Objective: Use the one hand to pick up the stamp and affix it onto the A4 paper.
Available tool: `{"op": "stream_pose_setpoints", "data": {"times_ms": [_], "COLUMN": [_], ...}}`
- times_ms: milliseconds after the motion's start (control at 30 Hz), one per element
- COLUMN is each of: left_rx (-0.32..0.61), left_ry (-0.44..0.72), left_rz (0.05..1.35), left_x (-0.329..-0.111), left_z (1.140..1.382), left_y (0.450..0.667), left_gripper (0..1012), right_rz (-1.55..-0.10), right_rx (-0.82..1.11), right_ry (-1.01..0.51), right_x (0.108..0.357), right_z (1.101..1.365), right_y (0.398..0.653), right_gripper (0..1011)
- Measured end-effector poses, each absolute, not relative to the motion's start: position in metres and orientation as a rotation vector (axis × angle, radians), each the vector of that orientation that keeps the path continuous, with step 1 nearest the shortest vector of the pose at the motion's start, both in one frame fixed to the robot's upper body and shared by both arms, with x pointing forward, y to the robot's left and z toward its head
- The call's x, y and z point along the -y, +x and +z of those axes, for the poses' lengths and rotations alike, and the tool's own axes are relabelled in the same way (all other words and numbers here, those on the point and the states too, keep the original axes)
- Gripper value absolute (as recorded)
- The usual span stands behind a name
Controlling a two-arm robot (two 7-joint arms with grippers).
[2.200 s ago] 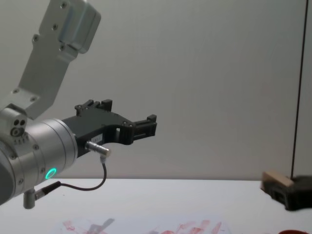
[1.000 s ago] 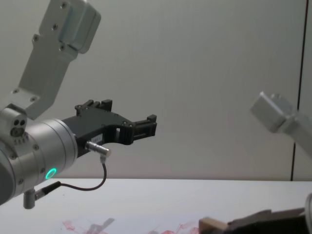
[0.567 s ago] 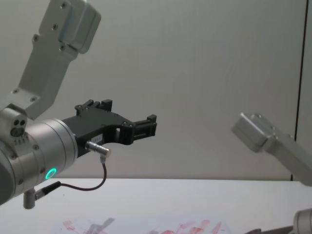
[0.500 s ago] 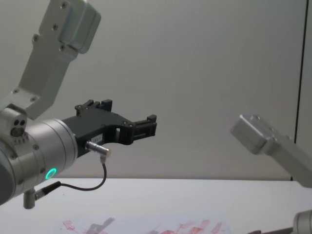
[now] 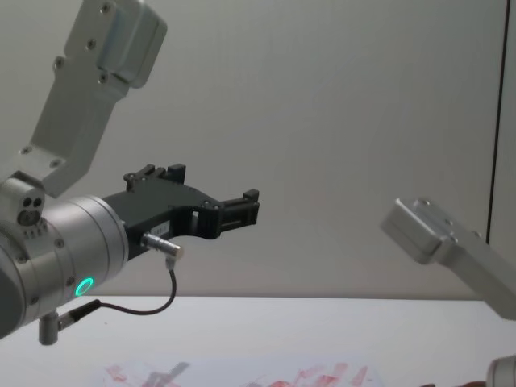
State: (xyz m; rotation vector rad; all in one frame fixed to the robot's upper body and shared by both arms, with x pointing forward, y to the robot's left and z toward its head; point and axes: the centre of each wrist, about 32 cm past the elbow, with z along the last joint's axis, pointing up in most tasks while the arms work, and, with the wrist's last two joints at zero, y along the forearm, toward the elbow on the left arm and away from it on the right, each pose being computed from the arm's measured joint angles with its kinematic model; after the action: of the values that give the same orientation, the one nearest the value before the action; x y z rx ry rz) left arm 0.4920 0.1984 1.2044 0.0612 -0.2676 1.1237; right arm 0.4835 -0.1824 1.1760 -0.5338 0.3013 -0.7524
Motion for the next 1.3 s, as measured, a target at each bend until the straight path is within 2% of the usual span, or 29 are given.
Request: {"op": "stream_pose_setpoints", "data": {"times_ms": [400,800,1033,1300], "left_rx": [0.268,0.268,0.268,0.268], "left_ry": [0.061,0.061,0.061,0.061], "left_rz": [1.124,1.124,1.124,1.124], "left_x": [-0.198,-0.198,-0.198,-0.198], "left_z": [1.204,1.204,1.204,1.204], "left_y": [0.492,0.492,0.492,0.492], "left_gripper": [1003,1002,1002,1002], "right_rz": [-0.779,-0.819,-0.887,-0.964], "right_rx": [-0.297,-0.306,-0.326,-0.335], "right_ry": [-0.494,-0.323,-0.245,-0.256], "right_x": [0.180,0.178,0.193,0.217], "right_z": [1.175,1.204,1.222,1.226], "right_y": [0.483,0.487,0.487,0.482], "right_gripper": [217,218,218,218]}}
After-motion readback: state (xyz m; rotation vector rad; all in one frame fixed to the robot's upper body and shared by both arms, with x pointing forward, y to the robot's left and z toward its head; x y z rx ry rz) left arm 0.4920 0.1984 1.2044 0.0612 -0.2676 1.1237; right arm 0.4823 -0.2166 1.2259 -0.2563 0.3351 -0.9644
